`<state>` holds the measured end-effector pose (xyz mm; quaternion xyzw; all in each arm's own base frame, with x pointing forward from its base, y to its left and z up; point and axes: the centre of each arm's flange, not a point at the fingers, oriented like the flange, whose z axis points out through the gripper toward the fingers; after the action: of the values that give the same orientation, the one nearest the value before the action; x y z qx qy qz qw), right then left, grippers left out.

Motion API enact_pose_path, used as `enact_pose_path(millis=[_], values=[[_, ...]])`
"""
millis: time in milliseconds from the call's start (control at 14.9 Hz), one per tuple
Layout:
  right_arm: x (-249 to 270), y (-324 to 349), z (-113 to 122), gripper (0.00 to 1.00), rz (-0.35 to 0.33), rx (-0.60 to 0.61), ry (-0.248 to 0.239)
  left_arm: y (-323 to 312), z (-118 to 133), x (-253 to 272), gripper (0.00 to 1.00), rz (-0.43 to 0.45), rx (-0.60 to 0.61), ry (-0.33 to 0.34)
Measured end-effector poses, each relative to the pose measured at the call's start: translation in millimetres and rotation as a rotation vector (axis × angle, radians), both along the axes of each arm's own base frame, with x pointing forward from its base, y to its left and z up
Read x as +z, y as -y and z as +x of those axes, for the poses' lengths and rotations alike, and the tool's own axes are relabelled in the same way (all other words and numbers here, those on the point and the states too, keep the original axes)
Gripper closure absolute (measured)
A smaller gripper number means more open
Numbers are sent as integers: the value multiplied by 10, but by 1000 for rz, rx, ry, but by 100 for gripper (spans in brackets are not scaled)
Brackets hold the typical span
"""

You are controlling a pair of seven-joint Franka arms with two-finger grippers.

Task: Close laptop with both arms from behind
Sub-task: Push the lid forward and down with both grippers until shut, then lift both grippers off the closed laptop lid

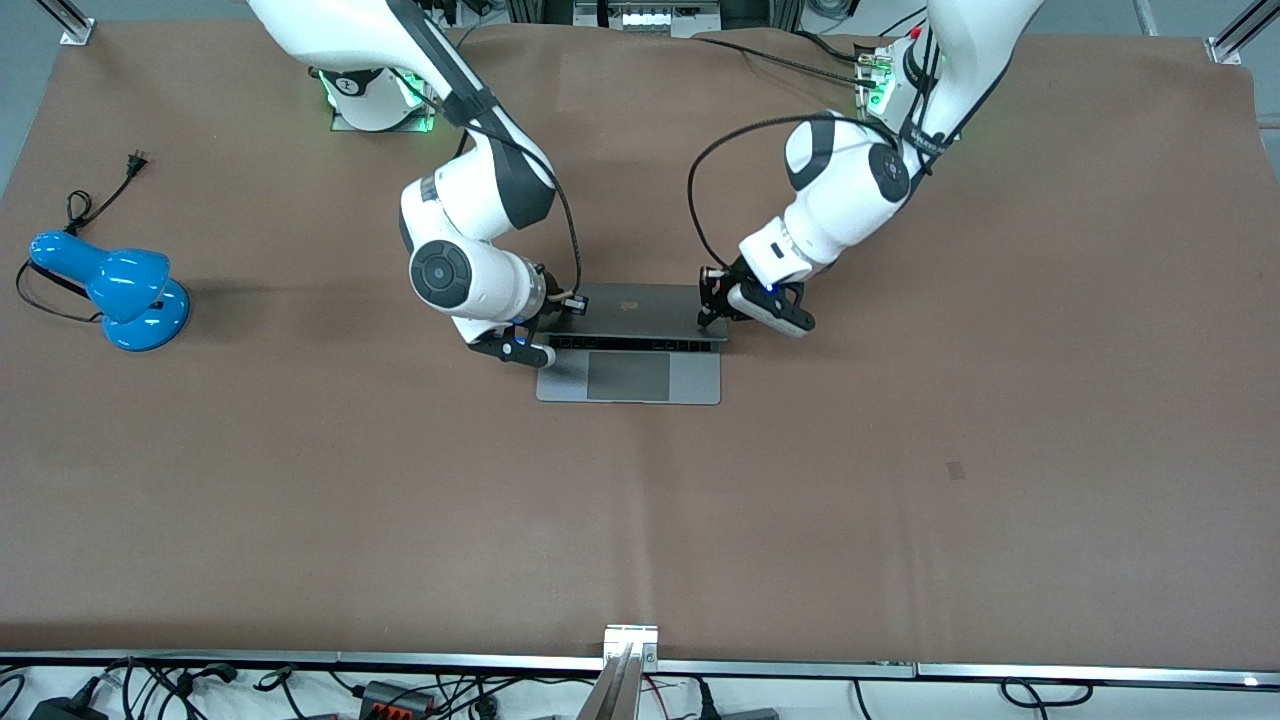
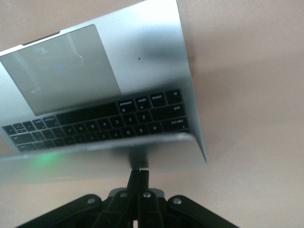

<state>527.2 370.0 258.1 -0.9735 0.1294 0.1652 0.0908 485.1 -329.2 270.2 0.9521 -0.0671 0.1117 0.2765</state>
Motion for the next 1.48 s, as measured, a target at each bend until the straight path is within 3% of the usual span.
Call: enact_pose_path(millis=[335, 738, 1073, 1476], values=[[-243, -45, 122, 99, -15, 8, 12, -49, 294, -218, 99, -33, 44, -11], [-569, -34, 172, 99, -29, 3, 41, -103, 464, -545, 99, -47, 57, -36], [-740, -35, 193, 99, -29, -7, 60, -39, 491, -861, 99, -52, 62, -74], [-731, -44, 205, 99, -26, -8, 69, 29, 451, -1083, 99, -24, 69, -60]])
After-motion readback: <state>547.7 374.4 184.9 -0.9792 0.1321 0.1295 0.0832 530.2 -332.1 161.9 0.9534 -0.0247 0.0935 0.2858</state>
